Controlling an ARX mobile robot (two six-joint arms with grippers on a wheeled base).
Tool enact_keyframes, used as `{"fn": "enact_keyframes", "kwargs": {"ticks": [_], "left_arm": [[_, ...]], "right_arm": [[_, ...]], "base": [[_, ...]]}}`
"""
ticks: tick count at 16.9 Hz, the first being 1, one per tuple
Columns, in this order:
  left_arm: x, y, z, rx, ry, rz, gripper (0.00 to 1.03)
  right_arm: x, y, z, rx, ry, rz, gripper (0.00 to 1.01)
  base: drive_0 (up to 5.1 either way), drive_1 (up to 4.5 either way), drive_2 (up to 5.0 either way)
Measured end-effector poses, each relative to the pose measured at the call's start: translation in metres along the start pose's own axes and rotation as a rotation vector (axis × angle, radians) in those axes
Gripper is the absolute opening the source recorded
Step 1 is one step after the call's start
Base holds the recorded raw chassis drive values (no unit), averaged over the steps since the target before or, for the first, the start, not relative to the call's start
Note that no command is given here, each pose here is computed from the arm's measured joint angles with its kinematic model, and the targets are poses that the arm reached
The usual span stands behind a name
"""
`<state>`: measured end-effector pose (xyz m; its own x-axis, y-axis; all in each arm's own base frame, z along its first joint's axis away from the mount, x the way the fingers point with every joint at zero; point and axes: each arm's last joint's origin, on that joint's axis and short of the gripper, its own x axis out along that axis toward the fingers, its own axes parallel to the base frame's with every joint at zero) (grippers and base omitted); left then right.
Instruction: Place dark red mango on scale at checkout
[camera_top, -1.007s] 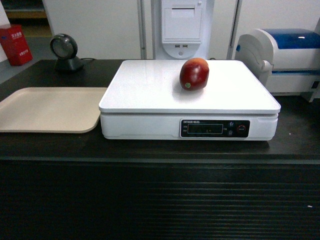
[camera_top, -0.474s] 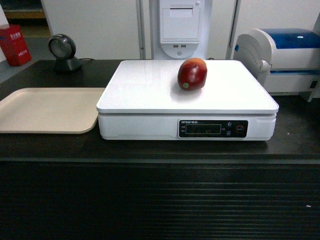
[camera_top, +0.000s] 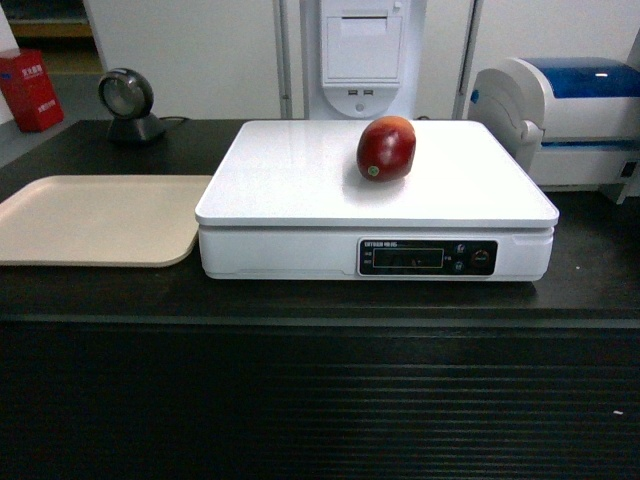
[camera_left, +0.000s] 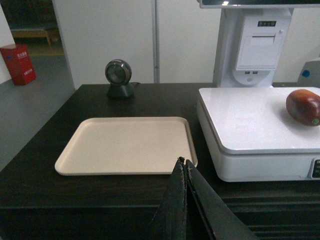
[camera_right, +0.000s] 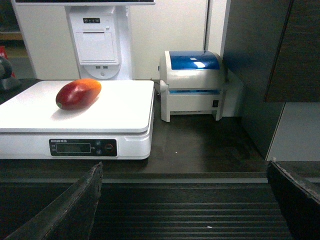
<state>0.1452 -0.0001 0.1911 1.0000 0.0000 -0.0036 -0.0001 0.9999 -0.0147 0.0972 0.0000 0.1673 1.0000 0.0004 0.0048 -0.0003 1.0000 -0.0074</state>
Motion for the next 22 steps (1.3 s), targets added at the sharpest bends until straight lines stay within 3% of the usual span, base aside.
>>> {"fn": "enact_keyframes", "kwargs": {"ticks": [14,22], "left_arm": [[-0.024,0.0,-0.023,0.0,-0.003,0.0,0.02],[-0.036,0.0,-0.022,0.0,-0.014,0.0,0.02]], "right_arm": [[0.0,0.0,0.0,0.0,0.0,0.0,0.98],[0.0,0.0,0.0,0.0,0.0,0.0,0.98]], "base": [[0.0,0.0,0.0],[0.0,0.0,0.0]]}}
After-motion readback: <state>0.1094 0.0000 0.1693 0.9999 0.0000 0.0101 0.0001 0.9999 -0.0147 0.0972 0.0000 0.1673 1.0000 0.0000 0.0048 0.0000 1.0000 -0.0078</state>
